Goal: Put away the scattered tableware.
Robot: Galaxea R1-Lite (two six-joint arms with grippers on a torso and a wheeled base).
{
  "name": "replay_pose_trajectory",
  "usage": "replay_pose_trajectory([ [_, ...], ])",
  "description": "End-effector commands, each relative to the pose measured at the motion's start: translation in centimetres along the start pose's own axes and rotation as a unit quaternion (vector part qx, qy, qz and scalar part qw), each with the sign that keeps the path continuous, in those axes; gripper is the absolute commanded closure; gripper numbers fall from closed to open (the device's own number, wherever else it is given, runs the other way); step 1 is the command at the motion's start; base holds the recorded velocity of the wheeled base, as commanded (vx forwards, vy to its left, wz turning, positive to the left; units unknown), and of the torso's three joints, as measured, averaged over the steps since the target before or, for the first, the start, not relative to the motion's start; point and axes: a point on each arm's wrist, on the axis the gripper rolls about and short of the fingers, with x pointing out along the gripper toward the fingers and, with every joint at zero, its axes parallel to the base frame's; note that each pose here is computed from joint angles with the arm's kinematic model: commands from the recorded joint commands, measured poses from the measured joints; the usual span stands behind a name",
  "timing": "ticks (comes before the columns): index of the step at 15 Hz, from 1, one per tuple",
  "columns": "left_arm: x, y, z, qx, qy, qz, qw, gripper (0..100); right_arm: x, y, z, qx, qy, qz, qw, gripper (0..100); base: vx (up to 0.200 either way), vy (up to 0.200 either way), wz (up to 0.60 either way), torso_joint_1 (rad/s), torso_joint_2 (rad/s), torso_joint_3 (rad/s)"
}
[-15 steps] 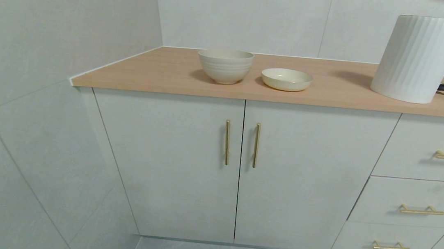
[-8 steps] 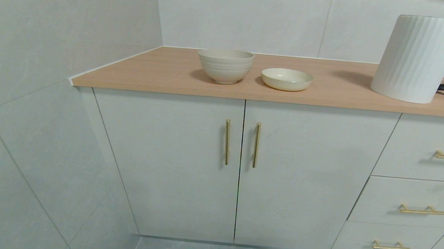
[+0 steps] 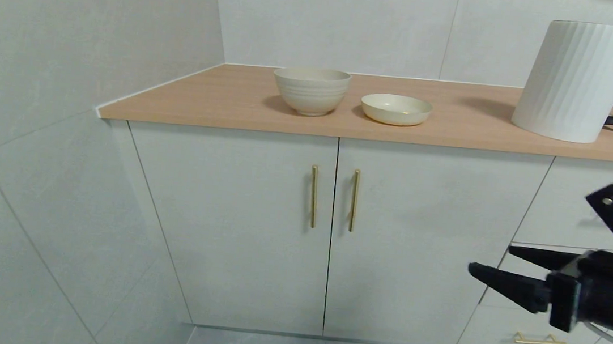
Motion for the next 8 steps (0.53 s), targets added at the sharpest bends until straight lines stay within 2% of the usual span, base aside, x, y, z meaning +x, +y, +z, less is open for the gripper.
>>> replay_pose_trajectory([
  [1, 0.0, 0.0, 0.0, -0.001, 0.001, 0.000, 1.0000, 0, 6.8, 0.4, 0.8, -0.001, 0.035, 0.034, 0.999, 0, 0.000, 0.000, 0.00, 0.000, 0.00, 0.000],
  [3, 0.0, 0.0, 0.0, -0.001, 0.000, 0.001, 1.0000, 0, 10.9, 0.3, 1.3, -0.001, 0.046, 0.041, 0.998, 0, 0.000, 0.000, 0.00, 0.000, 0.00, 0.000],
  [7, 0.0, 0.0, 0.0, -0.001, 0.000, 0.001, 1.0000, 0, 16.5, 1.3, 1.8, 0.015, 0.014, 0.068, 0.997, 0, 0.000, 0.000, 0.00, 0.000, 0.00, 0.000],
  [8, 0.0, 0.0, 0.0, -0.003, 0.000, 0.001, 1.0000, 0, 18.7, 1.3, 1.8, 0.033, -0.008, 0.074, 0.997, 0, 0.000, 0.000, 0.00, 0.000, 0.00, 0.000],
])
